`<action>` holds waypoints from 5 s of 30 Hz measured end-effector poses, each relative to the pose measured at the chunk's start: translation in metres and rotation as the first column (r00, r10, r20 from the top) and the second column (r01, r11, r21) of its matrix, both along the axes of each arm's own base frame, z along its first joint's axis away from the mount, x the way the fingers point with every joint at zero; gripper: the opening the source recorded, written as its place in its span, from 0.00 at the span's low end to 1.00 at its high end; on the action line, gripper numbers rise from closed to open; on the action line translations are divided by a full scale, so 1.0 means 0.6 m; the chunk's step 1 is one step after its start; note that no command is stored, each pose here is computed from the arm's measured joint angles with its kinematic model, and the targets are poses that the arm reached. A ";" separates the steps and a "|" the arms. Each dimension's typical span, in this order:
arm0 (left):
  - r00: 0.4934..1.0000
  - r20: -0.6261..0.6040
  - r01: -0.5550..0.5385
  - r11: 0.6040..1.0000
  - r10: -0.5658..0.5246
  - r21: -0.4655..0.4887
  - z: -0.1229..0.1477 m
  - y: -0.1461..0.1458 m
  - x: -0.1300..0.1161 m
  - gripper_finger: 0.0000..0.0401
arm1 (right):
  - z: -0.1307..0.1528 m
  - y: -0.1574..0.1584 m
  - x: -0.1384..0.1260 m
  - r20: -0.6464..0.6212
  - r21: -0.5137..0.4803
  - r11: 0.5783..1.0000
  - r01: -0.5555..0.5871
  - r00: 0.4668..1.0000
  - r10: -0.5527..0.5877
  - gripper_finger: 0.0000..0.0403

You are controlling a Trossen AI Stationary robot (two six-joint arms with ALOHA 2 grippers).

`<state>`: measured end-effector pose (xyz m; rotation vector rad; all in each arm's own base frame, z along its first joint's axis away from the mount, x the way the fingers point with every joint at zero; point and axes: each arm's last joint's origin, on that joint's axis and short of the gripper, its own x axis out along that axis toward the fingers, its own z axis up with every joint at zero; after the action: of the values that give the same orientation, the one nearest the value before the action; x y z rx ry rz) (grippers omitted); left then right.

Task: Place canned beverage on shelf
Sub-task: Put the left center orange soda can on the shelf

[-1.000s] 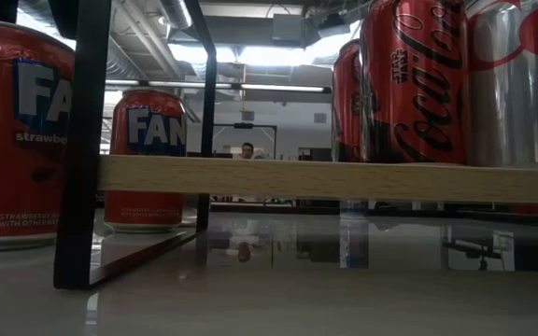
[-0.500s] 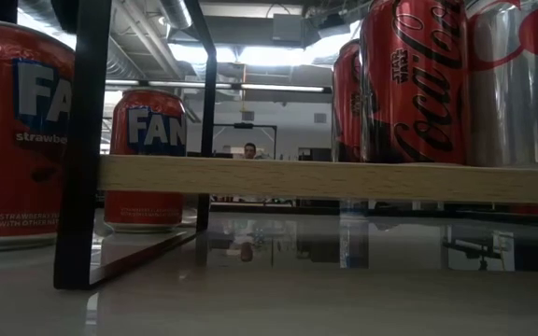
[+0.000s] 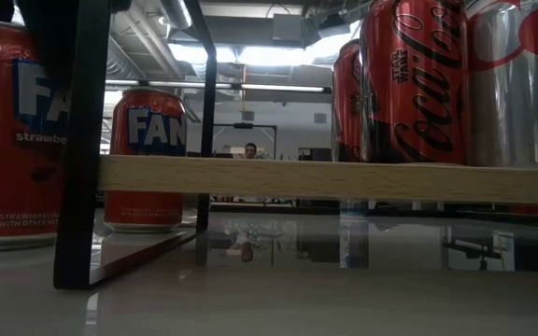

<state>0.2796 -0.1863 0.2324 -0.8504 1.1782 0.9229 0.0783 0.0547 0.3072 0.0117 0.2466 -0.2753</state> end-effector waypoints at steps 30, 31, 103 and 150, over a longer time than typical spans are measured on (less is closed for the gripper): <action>0.973 -0.050 -0.229 0.957 0.224 -0.176 -0.034 0.007 0.008 0.75 | 0.000 0.000 0.000 -0.002 -0.003 1.000 0.000 1.000 0.000 0.86; 0.973 -0.052 -0.230 0.957 0.224 -0.175 -0.034 0.007 0.007 0.74 | -0.001 0.000 0.000 -0.003 -0.004 1.000 0.000 1.000 0.000 0.86; 0.803 0.551 0.289 0.957 -0.226 -0.028 0.296 0.123 -0.066 0.68 | -0.003 -0.001 -0.001 -0.015 -0.018 1.000 0.000 1.000 0.000 0.86; 0.385 0.125 0.907 0.400 -0.914 0.132 0.146 0.148 0.181 0.68 | -0.003 -0.001 -0.001 -0.014 -0.015 1.000 0.001 1.000 -0.001 0.86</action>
<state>0.3879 -0.0977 0.3198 -0.1070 1.2151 -0.0872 0.0777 0.0540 0.3057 -0.0046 0.2582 -0.2781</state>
